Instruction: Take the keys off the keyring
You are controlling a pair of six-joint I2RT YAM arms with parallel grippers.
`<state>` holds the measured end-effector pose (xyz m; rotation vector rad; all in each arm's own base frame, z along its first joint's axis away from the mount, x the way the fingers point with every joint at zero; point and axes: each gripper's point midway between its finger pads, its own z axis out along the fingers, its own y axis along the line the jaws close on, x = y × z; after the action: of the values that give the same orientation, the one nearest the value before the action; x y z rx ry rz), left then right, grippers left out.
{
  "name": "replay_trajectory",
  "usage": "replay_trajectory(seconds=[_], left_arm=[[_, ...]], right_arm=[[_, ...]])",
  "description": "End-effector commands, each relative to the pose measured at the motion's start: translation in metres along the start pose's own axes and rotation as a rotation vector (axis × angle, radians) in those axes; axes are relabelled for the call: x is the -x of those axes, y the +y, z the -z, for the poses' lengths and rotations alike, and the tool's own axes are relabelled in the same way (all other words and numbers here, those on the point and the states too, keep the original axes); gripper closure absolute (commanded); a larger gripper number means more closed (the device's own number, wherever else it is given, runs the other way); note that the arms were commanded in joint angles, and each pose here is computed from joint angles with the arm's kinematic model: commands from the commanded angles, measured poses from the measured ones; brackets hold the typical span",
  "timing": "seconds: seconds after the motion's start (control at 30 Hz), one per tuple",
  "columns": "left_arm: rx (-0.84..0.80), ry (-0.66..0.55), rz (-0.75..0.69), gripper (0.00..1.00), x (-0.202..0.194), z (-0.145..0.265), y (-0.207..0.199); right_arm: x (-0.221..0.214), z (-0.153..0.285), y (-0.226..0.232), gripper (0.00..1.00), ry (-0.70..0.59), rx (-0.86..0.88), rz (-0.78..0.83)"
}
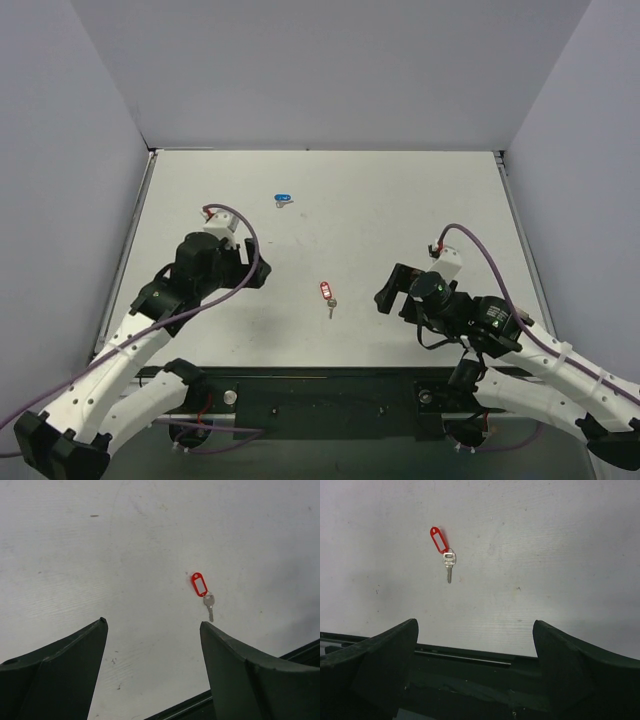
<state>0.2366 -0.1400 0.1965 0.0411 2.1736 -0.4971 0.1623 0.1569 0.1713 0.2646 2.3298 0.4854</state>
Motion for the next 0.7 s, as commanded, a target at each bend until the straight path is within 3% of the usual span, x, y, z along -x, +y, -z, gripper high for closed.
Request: replay_trajectory(seconds=[0.0,0.3,0.67], left_arm=[[-0.274,0.004,-0.068,0.15,0.007,-0.026,-0.059],[-0.502,0.203,-0.193,0.14,-0.017,-0.078,-0.099],[-0.537,0.428,-0.241,0.15,-0.060,-0.158,-0.098]], right_arm=[[-0.005,-0.004,0.004,0.07,-0.003,0.036,-0.005],[-0.012,0.001,0.002,0.07,-0.001,0.109,-0.002],[-0.022,0.001,-0.001,0.07,0.030,0.129,0.000]])
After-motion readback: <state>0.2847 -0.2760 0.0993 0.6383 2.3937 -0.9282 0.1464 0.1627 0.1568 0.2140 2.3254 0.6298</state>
